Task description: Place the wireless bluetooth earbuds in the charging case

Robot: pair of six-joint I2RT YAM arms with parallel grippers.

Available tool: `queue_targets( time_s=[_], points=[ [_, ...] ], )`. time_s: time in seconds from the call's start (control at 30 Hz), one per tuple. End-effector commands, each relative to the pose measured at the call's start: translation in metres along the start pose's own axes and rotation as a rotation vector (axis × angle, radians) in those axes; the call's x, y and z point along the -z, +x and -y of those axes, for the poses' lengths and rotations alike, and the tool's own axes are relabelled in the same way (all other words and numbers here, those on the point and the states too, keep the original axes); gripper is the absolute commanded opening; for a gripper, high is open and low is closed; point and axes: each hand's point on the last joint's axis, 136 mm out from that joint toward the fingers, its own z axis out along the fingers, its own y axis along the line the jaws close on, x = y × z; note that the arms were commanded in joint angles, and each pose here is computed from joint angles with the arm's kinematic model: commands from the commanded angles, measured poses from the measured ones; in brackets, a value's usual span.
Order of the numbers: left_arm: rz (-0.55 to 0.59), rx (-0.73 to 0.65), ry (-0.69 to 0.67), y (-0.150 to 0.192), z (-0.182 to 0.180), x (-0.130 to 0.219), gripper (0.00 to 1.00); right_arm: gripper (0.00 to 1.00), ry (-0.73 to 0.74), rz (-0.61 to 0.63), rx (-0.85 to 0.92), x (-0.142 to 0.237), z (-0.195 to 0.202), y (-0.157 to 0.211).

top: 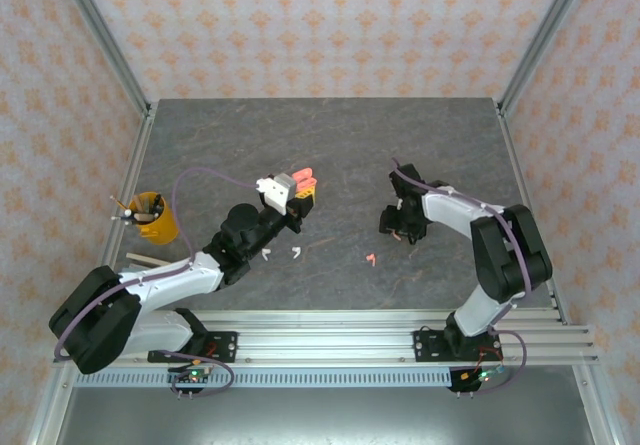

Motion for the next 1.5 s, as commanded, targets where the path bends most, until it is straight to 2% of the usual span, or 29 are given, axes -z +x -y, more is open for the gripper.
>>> queue_targets(
  time_s=[0.0,0.5,1.07,1.33,1.47],
  points=[
    [0.065,0.01,0.005,-0.019,-0.001,-0.002,0.0,0.57,0.077,-0.008,0.04,-0.001,0.007,-0.003],
    [0.068,0.012,0.007,-0.019,0.0,-0.006,0.0,0.46,0.13,-0.035,0.111,-0.007,-0.007,-0.006],
    [0.067,0.013,0.008,-0.018,0.0,-0.006,0.0,0.29,0.108,-0.042,0.08,-0.004,-0.009,0.001],
    [0.066,0.016,0.007,-0.018,0.0,-0.006,0.0,0.23,0.103,-0.043,0.017,0.002,-0.008,0.005],
    [0.067,0.019,0.01,-0.018,0.0,-0.007,0.0,0.26,0.091,-0.044,-0.032,0.003,-0.009,0.008]
  ],
)
